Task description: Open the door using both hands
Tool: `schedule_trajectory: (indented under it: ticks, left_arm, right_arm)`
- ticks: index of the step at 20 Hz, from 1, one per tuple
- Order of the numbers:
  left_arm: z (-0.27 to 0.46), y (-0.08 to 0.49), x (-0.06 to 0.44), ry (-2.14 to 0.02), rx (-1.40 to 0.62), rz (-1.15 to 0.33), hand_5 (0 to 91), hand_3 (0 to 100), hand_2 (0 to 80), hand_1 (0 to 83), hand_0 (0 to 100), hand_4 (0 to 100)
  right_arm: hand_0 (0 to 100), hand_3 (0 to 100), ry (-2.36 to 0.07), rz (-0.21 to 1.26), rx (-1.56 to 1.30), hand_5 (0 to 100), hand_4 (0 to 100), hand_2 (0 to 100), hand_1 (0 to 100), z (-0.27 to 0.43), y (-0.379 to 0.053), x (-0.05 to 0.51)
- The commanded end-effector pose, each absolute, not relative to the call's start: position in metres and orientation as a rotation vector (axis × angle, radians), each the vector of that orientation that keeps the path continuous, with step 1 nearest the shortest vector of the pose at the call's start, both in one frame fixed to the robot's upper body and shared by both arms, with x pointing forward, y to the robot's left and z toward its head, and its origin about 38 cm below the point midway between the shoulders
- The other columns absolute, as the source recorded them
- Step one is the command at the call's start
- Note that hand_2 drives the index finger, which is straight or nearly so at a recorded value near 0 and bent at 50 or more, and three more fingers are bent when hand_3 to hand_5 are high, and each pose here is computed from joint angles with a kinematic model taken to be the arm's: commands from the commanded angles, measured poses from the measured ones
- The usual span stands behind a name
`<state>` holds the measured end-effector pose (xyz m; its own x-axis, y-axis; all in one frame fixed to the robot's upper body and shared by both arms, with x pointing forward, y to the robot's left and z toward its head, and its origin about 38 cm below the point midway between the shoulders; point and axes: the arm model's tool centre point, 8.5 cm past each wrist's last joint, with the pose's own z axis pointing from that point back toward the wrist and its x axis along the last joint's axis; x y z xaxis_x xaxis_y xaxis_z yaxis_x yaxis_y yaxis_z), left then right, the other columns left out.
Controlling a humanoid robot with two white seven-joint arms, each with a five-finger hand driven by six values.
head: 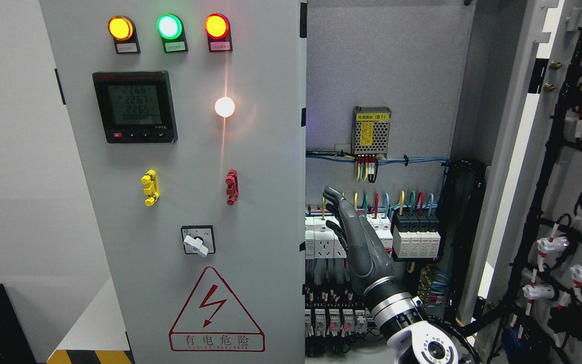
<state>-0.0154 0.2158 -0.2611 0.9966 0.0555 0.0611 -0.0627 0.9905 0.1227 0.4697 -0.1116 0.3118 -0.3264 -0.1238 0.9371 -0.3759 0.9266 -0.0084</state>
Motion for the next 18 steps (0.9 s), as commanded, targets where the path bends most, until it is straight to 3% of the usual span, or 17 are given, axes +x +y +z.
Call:
schedule_trajectory:
  ticks: [1, 18]
  left_arm:
    - [-0.2613, 0.216, 0.0026, -0.087, 0.123, 0.034, 0.0, 0, 0.0, 0.0, 0, 0]
    - [-0.2613, 0.216, 0.0026, -0.087, 0.123, 0.034, 0.0, 0, 0.0, 0.0, 0, 0]
  right_arm:
    - [19, 0, -1.844, 0.249, 0.364, 0, 0, 0, 0, 0.3072, -0.1173, 0.4872]
    - [19, 0, -1.803, 0.321, 0.477, 0, 0, 0, 0, 0.3156, -0.1218, 0.4943]
